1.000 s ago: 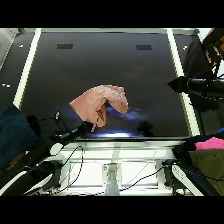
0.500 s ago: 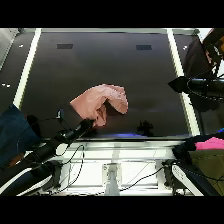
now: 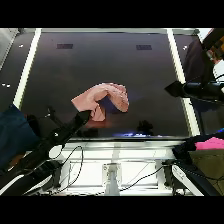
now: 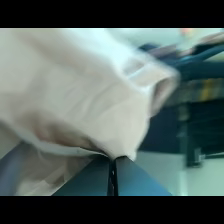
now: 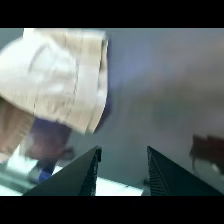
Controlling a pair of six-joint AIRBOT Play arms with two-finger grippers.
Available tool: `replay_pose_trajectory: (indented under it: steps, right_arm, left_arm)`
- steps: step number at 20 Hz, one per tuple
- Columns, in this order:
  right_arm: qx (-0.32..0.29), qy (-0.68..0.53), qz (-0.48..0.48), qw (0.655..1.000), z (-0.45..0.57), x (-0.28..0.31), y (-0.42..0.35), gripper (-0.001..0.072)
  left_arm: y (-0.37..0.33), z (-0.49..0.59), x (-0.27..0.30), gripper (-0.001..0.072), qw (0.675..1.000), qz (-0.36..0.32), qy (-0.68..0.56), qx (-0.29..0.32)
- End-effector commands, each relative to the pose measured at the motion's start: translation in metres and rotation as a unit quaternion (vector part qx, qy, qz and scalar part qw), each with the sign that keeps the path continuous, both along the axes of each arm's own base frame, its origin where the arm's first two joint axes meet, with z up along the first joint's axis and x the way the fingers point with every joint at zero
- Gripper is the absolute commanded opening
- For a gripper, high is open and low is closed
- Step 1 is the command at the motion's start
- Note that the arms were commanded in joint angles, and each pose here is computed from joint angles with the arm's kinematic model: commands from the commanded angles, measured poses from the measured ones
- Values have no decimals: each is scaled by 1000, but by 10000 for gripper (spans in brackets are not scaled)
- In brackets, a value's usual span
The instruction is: Fold the clothes and pants, and hang the long-sleeved shirts on hangers.
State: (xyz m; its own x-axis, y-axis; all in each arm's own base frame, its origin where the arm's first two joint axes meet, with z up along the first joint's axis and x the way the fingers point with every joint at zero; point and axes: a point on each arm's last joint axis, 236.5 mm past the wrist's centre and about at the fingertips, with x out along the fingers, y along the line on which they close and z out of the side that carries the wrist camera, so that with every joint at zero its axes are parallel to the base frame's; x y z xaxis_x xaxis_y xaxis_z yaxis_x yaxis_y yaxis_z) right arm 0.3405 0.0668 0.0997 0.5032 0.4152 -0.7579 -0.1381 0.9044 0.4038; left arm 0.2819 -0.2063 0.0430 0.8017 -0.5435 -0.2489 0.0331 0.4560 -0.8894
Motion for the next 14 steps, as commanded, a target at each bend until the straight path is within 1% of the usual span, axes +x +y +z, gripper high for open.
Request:
replay_pose_trajectory:
  steps: [1, 3, 5, 7, 8, 10, 13, 14]
  right_arm:
    - [25, 49, 25, 998, -43, -18, 30, 349]
    - [51, 54, 19, 997, -63, -16, 49, 350]
    - [86, 58, 7, 995, -78, -11, 72, 351]
    - [97, 64, -2, 993, -96, -3, 87, 352]
    - [102, 70, -10, 992, -104, 2, 94, 357]
    - [125, 94, -37, 987, -121, 9, 103, 463]
    - [166, 157, -61, 972, -148, 7, 119, 464]
    - [167, 176, -58, 968, -159, 2, 123, 464]
  left_arm:
    - [6, 55, -3, 17, 997, -2, -79, -20]
    - [8, 82, -7, 16, 993, -7, -117, -22]
    - [10, 106, -12, 17, 990, -8, -137, -39]
    - [13, 126, -16, 16, 986, -8, -161, -50]
    - [14, 132, -19, 16, 984, -10, -171, -46]
    - [13, 132, -27, 16, 984, -24, -171, -35]
    - [3, 108, -39, 16, 988, -64, -139, 9]
    - [1, 100, -42, 17, 989, -74, -125, 18]
